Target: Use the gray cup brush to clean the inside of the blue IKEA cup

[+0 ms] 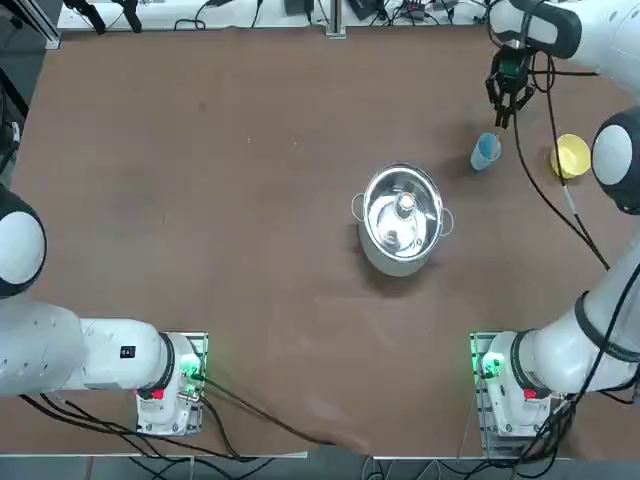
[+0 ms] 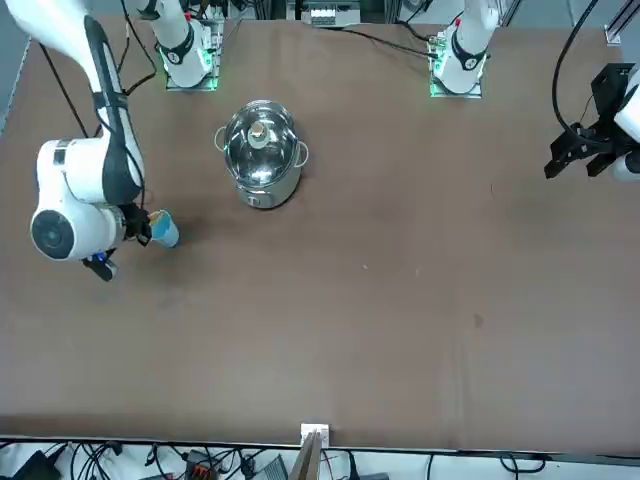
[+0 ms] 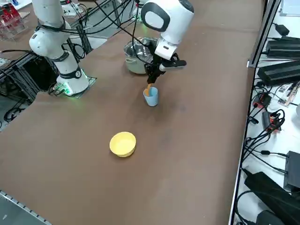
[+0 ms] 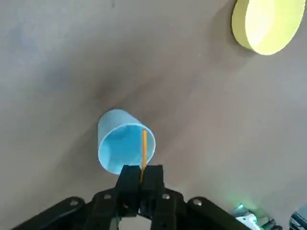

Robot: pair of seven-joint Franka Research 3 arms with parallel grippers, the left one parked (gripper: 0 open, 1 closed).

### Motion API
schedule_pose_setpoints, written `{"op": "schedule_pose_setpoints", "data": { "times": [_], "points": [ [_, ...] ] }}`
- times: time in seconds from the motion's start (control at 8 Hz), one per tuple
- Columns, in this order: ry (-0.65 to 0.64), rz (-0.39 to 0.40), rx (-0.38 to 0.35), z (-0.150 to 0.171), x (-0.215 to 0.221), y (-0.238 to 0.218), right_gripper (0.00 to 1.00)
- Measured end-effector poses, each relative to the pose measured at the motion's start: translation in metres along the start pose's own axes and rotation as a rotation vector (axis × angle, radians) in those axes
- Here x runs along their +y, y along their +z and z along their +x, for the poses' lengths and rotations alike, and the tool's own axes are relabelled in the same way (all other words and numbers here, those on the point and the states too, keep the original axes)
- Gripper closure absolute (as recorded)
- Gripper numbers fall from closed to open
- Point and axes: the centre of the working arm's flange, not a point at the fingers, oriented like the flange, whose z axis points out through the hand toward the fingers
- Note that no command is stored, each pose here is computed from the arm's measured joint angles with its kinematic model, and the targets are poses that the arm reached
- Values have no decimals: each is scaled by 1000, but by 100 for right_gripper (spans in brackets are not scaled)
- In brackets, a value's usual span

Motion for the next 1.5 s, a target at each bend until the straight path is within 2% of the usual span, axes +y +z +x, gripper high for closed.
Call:
{"op": "schedule_pose_setpoints", "data": {
  "times": [0.5,0.88,1.0,1.12,1.5],
  "points": [
    [3,27,33,12,-21,-14,97],
    [-35,27,59,-10,-41,-31,97],
    [-35,27,65,-14,-33,-49,97],
    [-54,8,72,-14,-15,-67,97],
    [-127,-172,148,14,55,-87,97]
  ]
}}
